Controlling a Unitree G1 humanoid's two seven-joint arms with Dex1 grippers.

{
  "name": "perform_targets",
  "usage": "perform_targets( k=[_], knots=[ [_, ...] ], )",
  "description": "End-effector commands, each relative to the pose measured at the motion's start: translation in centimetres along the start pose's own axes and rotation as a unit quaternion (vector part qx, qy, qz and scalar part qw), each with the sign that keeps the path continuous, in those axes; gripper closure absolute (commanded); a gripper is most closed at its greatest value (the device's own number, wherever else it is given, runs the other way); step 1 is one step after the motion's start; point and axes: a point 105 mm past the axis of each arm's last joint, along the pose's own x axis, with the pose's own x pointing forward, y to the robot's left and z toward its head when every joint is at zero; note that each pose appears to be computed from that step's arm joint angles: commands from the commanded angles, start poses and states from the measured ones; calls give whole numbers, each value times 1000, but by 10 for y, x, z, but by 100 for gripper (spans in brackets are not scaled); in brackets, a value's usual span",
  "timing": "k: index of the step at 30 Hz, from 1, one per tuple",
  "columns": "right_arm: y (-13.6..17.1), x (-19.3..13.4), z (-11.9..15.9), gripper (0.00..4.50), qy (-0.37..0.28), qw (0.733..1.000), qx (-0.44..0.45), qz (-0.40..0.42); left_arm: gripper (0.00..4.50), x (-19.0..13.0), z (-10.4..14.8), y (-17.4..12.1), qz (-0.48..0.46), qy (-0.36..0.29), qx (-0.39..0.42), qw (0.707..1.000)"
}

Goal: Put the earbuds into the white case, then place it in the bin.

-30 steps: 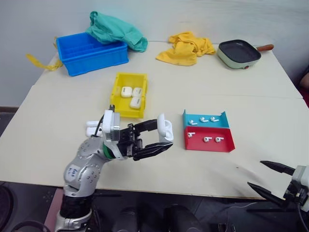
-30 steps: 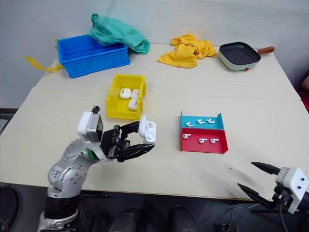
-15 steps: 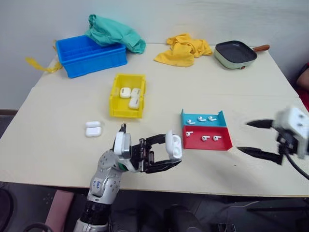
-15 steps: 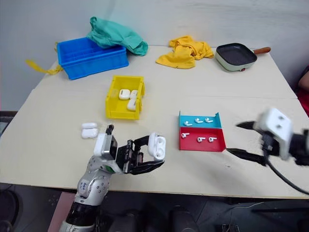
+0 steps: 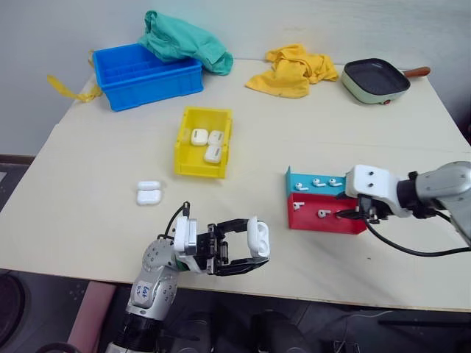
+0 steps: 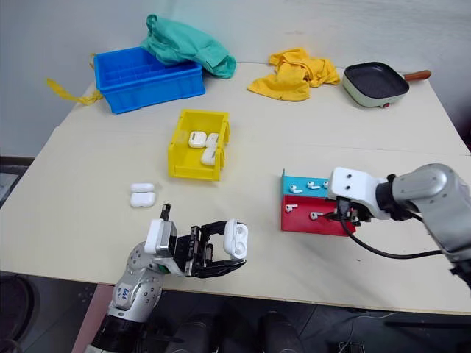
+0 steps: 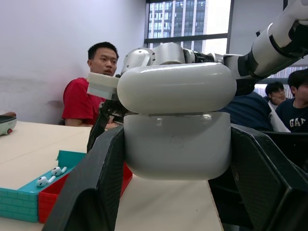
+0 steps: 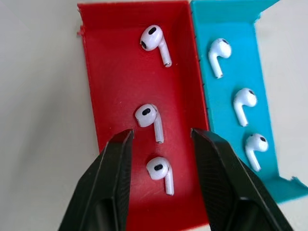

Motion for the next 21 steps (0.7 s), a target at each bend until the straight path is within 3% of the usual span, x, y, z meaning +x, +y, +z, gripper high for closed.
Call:
perform_targets(
  k=[1,21],
  knots=[
    [-4,-1,-1,268,19,999,-29,3,172,3,5,-2,-6,-3,13,1000],
    [-15,10,-18,268,53,996,-62,26,172,6,5,-9,-22,4,11,1000]
  ],
)
